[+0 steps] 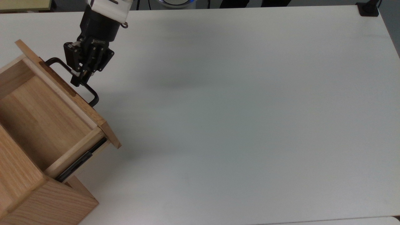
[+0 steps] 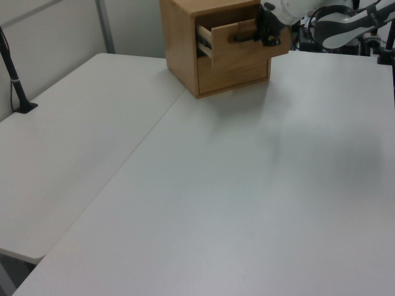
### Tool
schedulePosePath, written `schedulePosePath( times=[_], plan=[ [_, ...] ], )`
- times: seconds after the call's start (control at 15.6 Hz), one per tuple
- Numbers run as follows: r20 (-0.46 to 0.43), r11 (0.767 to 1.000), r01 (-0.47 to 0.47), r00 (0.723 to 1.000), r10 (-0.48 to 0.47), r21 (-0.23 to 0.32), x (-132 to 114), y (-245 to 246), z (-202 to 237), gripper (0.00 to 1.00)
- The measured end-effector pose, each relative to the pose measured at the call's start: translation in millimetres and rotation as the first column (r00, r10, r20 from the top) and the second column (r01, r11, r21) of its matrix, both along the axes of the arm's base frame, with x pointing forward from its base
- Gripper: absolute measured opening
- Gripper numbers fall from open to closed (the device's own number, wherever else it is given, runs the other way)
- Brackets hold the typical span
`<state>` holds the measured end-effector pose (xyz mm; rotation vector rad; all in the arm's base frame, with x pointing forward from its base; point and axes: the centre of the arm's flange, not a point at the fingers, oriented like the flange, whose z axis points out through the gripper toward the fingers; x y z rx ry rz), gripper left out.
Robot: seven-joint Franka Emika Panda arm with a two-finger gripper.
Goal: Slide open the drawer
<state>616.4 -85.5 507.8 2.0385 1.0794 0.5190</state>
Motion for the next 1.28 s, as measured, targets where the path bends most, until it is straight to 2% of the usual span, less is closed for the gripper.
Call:
schedulePosePath(
  times=[0.38,0.51,0.77,0.96,1.09,1.15,1.22,1.28],
  plan=[
    [-0.007,0.999,0.034,0.999,-0.033,0.012,-3,7,1,0.22],
    [-0.008,0.998,0.057,0.998,-0.057,0.03,-3,15,-1,0.37],
    [0.008,0.995,0.075,0.997,-0.075,0.063,-4,24,7,0.78],
    [0.019,0.991,0.1,0.995,-0.102,0.086,-9,23,21,0.8],
    [-0.008,0.981,0.147,0.989,-0.147,0.126,-13,29,26,0.81],
    [-0.034,0.969,0.182,0.983,-0.179,0.167,-16,36,30,0.85],
    [-0.068,0.952,0.222,0.975,-0.212,0.213,-18,45,35,0.91],
    [-0.114,0.926,0.266,0.963,-0.244,0.266,-22,57,42,0.92]
  ],
)
